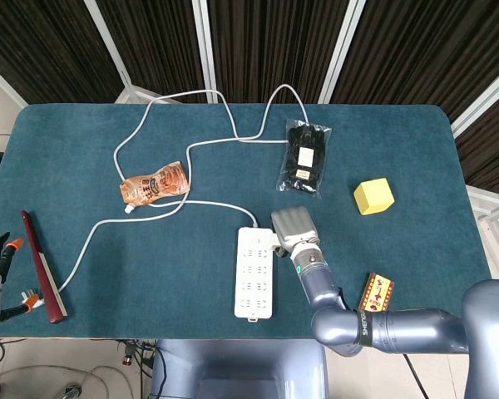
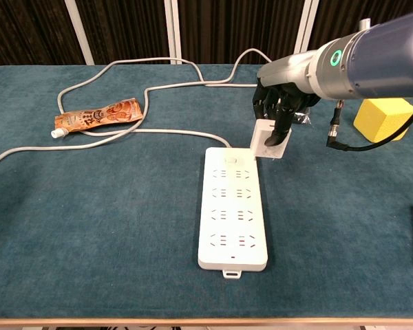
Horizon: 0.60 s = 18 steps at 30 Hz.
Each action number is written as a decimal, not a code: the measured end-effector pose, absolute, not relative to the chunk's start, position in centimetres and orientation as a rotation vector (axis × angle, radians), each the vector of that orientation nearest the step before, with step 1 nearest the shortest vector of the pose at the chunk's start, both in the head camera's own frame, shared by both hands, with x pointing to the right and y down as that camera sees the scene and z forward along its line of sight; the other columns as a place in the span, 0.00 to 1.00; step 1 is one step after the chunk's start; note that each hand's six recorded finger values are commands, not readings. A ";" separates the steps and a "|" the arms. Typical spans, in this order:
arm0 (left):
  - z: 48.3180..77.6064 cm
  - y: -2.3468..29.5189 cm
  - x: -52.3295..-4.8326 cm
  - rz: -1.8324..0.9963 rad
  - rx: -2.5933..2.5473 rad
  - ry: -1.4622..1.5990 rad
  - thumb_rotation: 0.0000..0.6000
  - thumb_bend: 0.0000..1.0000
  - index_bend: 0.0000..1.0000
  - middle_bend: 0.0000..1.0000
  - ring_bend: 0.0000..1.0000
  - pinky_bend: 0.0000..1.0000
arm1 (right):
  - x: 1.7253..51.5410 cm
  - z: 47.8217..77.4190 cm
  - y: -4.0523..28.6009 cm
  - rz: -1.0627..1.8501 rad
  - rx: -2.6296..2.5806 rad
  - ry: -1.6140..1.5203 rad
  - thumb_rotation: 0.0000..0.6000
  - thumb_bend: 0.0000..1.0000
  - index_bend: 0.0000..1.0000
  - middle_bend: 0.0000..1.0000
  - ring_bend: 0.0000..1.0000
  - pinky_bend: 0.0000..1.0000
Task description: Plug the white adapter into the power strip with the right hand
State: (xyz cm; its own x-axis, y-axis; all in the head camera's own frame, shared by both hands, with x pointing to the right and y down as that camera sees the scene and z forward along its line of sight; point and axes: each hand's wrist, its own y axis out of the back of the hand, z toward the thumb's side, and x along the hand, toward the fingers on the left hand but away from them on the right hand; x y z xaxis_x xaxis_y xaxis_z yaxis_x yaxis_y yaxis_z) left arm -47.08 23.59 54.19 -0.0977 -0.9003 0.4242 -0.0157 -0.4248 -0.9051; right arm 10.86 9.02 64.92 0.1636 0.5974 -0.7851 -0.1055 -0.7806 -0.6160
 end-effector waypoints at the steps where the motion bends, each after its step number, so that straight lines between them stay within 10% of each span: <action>1: 54.2 23.6 -47.1 -1.609 -1.471 1.040 1.00 0.10 0.12 0.00 0.00 0.00 | 10.7 64.9 9.1 1.670 -1.901 -0.467 1.00 0.70 0.81 0.76 0.99 1.00; 18: 54.2 23.5 -47.2 -1.611 -1.474 1.046 1.00 0.10 0.12 0.00 0.00 0.00 | 8.5 65.4 9.8 1.677 -1.888 -0.500 1.00 0.70 0.81 0.76 0.99 1.00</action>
State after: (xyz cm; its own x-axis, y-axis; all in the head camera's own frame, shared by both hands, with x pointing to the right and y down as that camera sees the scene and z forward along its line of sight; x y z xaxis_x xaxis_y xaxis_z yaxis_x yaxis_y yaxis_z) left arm -47.17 23.53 54.18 -0.1021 -0.8995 0.4247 -0.0216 -0.4249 -0.9050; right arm 8.46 9.84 65.38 0.1480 0.6127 -0.7763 -0.0872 -0.7738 -0.6274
